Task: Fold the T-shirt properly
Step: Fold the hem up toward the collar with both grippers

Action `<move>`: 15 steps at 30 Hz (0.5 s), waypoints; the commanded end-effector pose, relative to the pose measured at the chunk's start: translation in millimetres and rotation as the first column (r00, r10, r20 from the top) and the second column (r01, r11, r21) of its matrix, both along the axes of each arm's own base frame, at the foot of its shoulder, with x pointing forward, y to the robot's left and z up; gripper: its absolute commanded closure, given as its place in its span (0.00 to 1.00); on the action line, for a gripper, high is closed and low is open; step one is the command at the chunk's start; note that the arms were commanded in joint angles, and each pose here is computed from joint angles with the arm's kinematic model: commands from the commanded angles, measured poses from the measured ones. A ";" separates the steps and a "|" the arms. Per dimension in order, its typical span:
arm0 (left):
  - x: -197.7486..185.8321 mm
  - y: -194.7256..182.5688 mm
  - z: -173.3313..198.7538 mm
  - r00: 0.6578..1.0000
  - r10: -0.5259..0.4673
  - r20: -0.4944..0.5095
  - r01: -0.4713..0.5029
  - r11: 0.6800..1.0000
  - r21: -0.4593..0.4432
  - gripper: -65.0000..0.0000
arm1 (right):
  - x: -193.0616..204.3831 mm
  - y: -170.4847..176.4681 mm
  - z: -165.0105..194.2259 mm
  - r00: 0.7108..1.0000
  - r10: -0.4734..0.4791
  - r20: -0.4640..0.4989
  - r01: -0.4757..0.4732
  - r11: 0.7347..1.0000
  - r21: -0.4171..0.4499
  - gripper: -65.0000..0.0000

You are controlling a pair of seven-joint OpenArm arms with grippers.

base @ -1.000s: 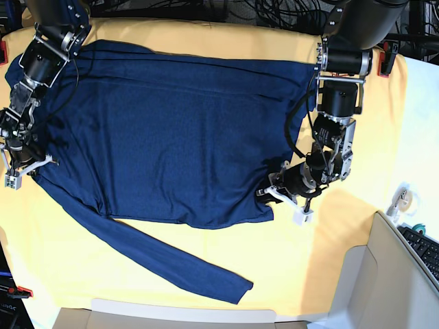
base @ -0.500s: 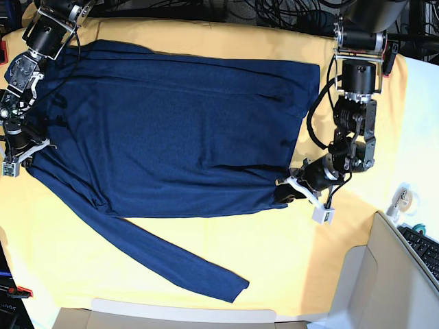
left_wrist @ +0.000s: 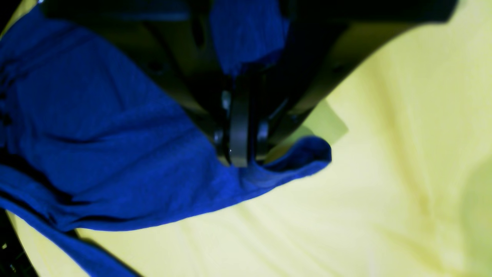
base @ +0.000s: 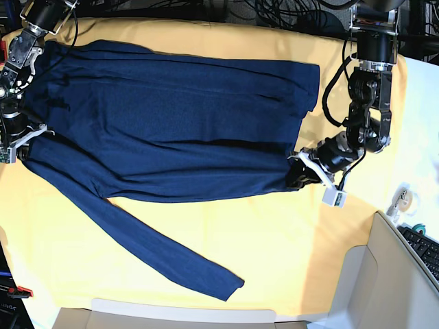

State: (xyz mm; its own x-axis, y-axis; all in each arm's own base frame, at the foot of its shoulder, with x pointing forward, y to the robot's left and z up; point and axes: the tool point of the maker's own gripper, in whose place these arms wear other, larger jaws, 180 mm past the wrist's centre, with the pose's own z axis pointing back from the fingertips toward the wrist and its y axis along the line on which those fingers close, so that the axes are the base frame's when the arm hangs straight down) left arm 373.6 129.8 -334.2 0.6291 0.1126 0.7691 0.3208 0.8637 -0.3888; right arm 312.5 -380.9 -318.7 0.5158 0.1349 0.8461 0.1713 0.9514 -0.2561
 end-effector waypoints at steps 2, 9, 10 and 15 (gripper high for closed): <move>8.3 17.0 23.7 0.996 0.045 0.076 -0.044 0.999 -0.013 1.00 | 4.0 -5.2 20.2 0.999 0.009 0.050 -0.007 0.999 -0.038 1.00; -4.5 47.3 15.9 0.990 0.131 0.057 -0.130 0.991 -0.017 1.00 | 0.9 -12.1 21.1 0.999 0.007 0.036 -0.005 0.998 -0.056 1.00; -6.0 49.3 14.4 0.989 0.136 0.053 -0.136 0.991 -0.017 1.00 | -1.4 -12.5 19.1 1.000 0.008 0.028 -0.006 0.998 -0.058 1.00; -15.2 50.8 4.5 0.990 0.141 0.026 -0.140 0.990 -0.013 1.00 | -3.4 -16.7 20.9 1.000 0.009 0.021 -0.008 0.997 -0.073 1.00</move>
